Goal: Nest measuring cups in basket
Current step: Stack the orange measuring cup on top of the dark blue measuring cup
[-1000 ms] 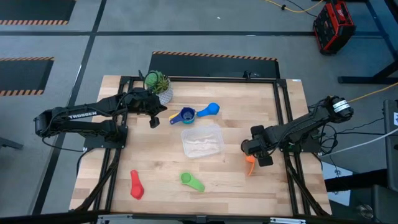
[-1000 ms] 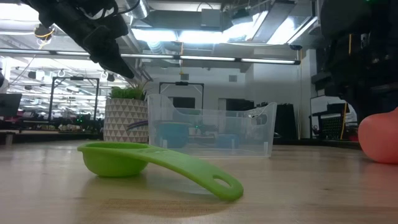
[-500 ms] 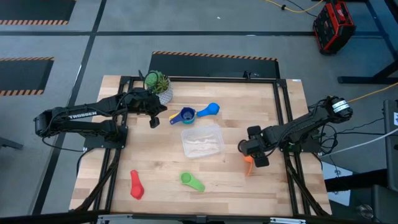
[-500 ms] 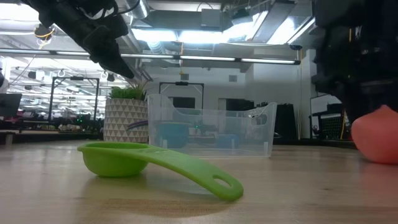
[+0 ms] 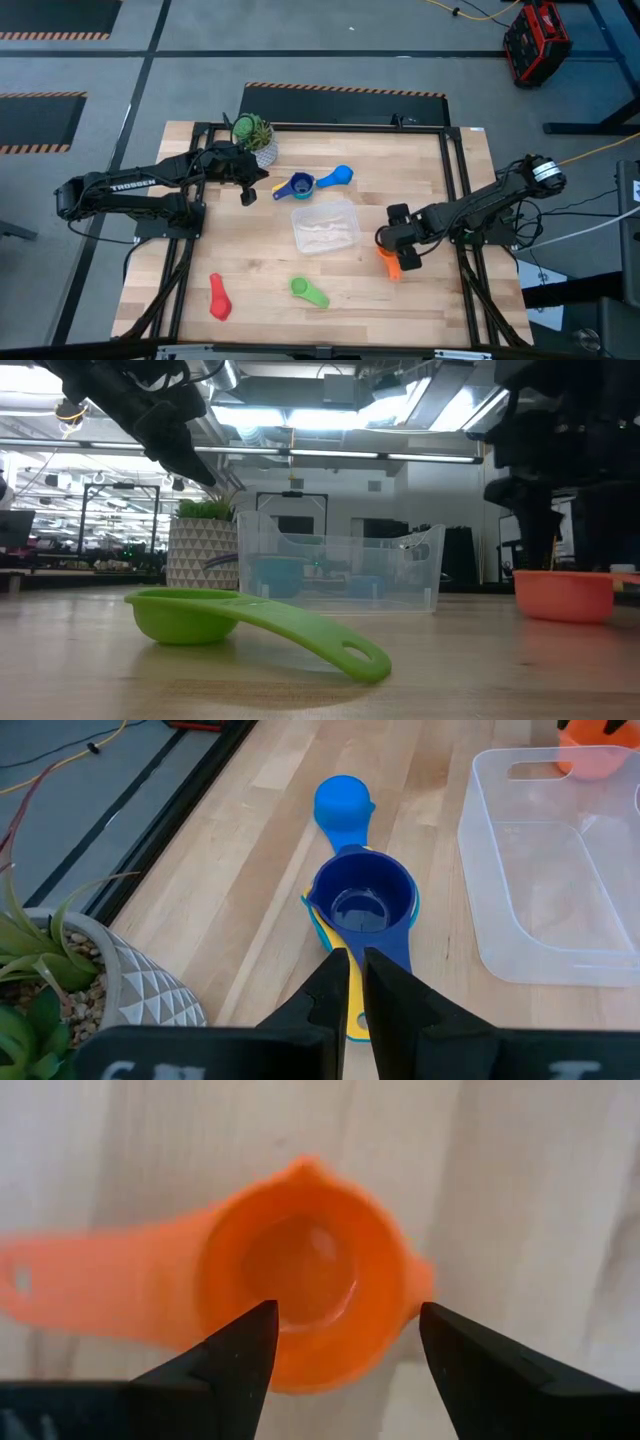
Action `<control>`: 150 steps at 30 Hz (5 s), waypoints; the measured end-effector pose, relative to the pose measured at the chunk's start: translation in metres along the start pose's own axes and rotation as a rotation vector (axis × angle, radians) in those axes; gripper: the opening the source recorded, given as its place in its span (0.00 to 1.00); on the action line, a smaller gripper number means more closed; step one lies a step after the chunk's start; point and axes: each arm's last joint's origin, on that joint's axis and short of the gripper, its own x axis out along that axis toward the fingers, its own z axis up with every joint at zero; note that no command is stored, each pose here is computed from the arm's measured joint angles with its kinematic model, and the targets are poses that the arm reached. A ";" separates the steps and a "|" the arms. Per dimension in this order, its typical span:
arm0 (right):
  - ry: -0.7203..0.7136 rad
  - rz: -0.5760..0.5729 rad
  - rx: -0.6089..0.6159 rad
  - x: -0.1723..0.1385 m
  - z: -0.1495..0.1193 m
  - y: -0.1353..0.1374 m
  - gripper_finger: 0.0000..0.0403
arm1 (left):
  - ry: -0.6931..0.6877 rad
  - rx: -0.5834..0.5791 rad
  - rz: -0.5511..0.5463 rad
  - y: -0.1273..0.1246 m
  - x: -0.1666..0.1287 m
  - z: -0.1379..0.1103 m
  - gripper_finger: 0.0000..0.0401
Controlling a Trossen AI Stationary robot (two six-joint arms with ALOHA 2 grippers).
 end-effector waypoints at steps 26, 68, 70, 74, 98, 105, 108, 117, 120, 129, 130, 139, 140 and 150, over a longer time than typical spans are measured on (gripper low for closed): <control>-0.129 0.030 -0.445 -0.020 0.039 -0.017 0.62 | 0.000 0.001 0.000 0.000 0.000 0.000 0.07; 0.065 0.170 -0.442 0.030 0.044 -0.023 0.04 | 0.000 0.002 0.000 0.000 0.000 0.000 0.07; 0.084 0.169 -0.439 0.024 0.048 -0.024 0.03 | 0.000 0.002 0.000 0.000 0.000 0.000 0.07; 0.127 0.175 -0.403 0.009 0.056 -0.028 0.05 | 0.000 0.002 0.000 0.000 0.000 0.000 0.07; -0.232 -0.050 0.152 -0.110 0.116 -0.179 0.04 | 0.000 0.002 0.000 0.000 0.000 0.000 0.07; -0.507 -0.016 0.453 -0.120 0.124 -0.221 0.04 | 0.000 0.002 0.000 0.000 0.000 0.000 0.07; -0.567 0.046 0.503 -0.111 0.132 -0.230 0.04 | 0.000 0.002 0.000 0.000 0.000 0.000 0.07; -0.505 0.101 0.627 -0.053 0.145 -0.249 0.04 | 0.000 0.002 0.000 0.000 0.000 0.000 0.07; -0.462 0.108 0.648 -0.033 0.146 -0.254 0.04 | 0.000 0.003 0.000 0.000 0.000 0.000 0.07; -0.431 0.149 0.655 0.013 0.153 -0.259 0.04 | -0.001 0.003 0.000 0.000 0.000 0.000 0.07; -0.431 0.150 0.663 0.016 0.154 -0.259 0.04 | 0.000 0.003 0.000 0.000 0.000 0.000 0.07; -0.424 0.144 0.665 0.027 0.155 -0.261 0.04 | -0.001 0.003 0.000 0.000 0.000 0.000 0.07; -0.424 0.144 0.665 0.030 0.155 -0.261 0.04 | -0.001 0.003 0.000 0.000 0.000 0.000 0.07; -0.380 0.162 0.671 0.060 0.155 -0.261 0.04 | -0.001 0.003 0.000 0.000 0.000 0.000 0.07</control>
